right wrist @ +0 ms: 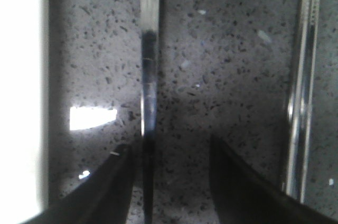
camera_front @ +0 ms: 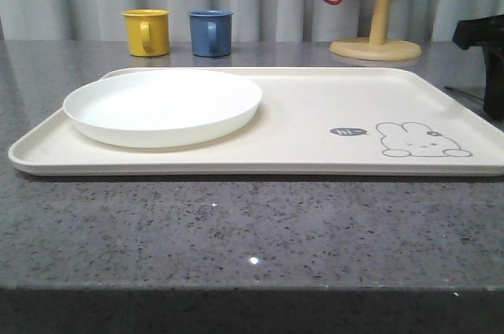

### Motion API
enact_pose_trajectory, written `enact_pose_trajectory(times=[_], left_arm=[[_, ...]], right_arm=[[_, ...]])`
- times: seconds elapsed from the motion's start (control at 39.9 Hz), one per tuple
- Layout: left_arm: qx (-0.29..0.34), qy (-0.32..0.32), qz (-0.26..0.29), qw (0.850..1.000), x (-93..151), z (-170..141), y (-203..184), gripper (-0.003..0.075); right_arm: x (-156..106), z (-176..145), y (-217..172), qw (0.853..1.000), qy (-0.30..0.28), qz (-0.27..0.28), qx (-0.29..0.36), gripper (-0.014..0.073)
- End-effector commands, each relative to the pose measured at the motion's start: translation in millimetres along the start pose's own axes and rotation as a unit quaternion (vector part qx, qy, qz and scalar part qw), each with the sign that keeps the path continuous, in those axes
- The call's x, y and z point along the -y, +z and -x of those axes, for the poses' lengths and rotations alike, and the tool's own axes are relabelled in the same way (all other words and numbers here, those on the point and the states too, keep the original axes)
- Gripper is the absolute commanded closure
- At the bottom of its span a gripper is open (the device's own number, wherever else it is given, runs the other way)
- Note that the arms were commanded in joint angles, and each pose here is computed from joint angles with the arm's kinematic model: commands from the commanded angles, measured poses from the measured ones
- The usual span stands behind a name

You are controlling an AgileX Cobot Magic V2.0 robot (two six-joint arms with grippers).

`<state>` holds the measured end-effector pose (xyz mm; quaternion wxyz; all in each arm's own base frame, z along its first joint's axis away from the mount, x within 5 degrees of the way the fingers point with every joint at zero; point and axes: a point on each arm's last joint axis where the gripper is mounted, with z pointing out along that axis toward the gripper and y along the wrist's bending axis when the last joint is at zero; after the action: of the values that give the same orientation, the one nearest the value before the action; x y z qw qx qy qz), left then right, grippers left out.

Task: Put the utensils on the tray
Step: 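Grasp the silver fork on the table with the right gripper, then lower the fork onto the tray beside the plate and release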

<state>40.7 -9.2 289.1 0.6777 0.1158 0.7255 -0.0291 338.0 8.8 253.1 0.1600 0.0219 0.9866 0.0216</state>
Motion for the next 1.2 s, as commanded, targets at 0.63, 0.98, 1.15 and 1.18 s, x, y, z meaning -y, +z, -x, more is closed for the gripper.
enact_pose_trajectory(times=[0.63, 0.98, 1.15, 1.18], left_arm=[[0.049, -0.008, 0.006, 0.999, -2, 16, -2, 0.0738], [0.049, -0.008, 0.006, 0.999, -2, 16, -2, 0.0738], [0.049, -0.008, 0.006, 0.999, -2, 16, -2, 0.0738], [0.049, -0.008, 0.006, 0.999, -2, 16, -2, 0.0738]], right_arm=[[-3, -4, -51, 0.999, 0.007, 0.008, 0.053, 0.0611], [-53, -23, -100, 0.997, 0.020, -0.033, 0.060, 0.0611], [-106, -19, -113, 0.996, 0.019, 0.020, 0.082, 0.0611], [-114, -18, -114, 0.996, 0.014, 0.027, 0.083, 0.0611]])
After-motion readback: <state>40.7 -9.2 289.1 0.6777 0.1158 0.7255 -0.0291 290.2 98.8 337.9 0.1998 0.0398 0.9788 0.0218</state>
